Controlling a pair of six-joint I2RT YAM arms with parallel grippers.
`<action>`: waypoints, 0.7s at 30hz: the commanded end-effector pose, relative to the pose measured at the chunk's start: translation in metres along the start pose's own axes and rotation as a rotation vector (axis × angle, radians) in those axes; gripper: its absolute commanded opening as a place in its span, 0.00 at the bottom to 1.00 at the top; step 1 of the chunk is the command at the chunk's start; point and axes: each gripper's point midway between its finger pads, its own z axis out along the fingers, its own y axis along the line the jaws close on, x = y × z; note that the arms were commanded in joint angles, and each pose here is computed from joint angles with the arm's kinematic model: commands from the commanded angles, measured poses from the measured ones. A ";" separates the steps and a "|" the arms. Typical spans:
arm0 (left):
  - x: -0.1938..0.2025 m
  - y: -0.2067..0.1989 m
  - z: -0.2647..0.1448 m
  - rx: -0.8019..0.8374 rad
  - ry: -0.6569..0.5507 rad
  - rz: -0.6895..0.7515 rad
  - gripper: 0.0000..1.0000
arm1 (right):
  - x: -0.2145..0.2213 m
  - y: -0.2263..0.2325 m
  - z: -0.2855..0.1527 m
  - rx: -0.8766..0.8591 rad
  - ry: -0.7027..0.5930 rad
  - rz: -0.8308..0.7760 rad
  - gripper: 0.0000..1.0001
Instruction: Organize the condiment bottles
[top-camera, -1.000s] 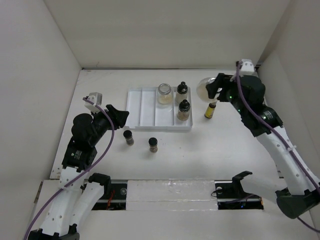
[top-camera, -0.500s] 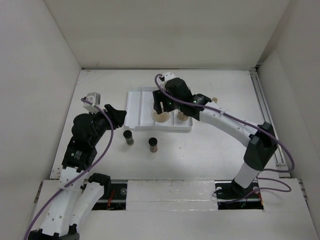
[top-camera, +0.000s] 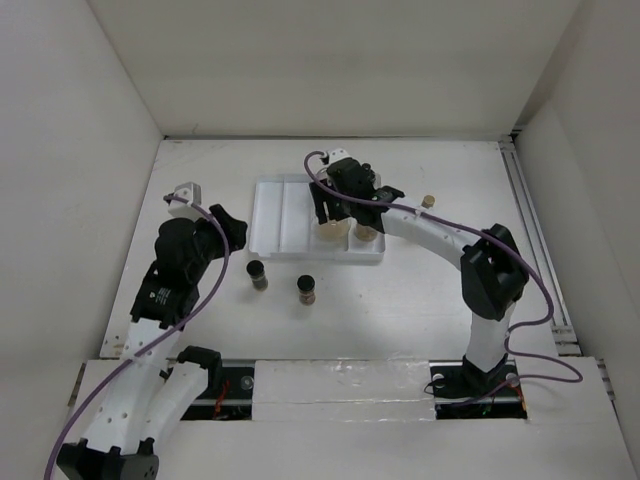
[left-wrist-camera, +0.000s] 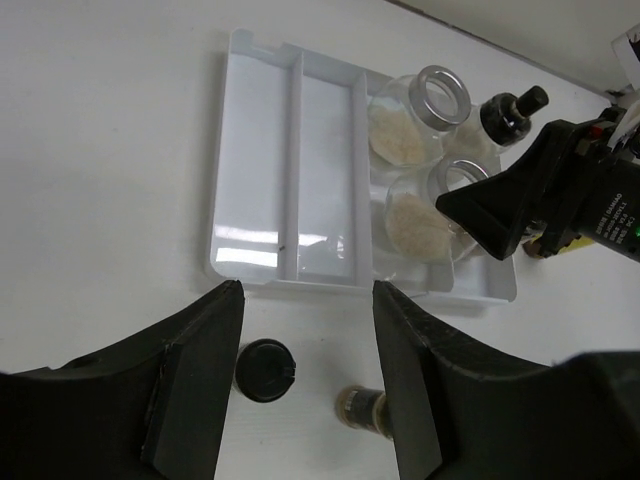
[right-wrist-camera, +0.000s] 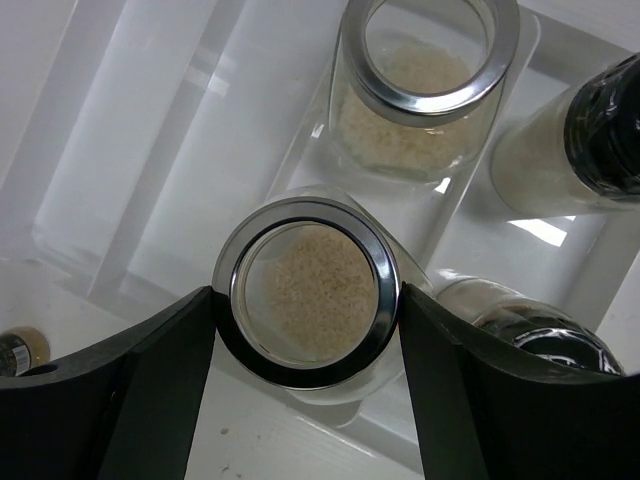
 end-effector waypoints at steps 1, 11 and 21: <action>0.003 0.004 0.005 -0.018 0.012 0.011 0.50 | -0.054 0.011 -0.004 -0.026 -0.180 0.020 0.55; 0.018 0.013 0.019 -0.057 0.091 0.046 0.58 | -0.028 0.008 0.018 -0.009 -0.147 0.024 0.65; 0.026 0.022 0.026 -0.106 0.132 0.072 0.61 | -0.057 0.007 -0.025 -0.014 -0.231 0.020 0.97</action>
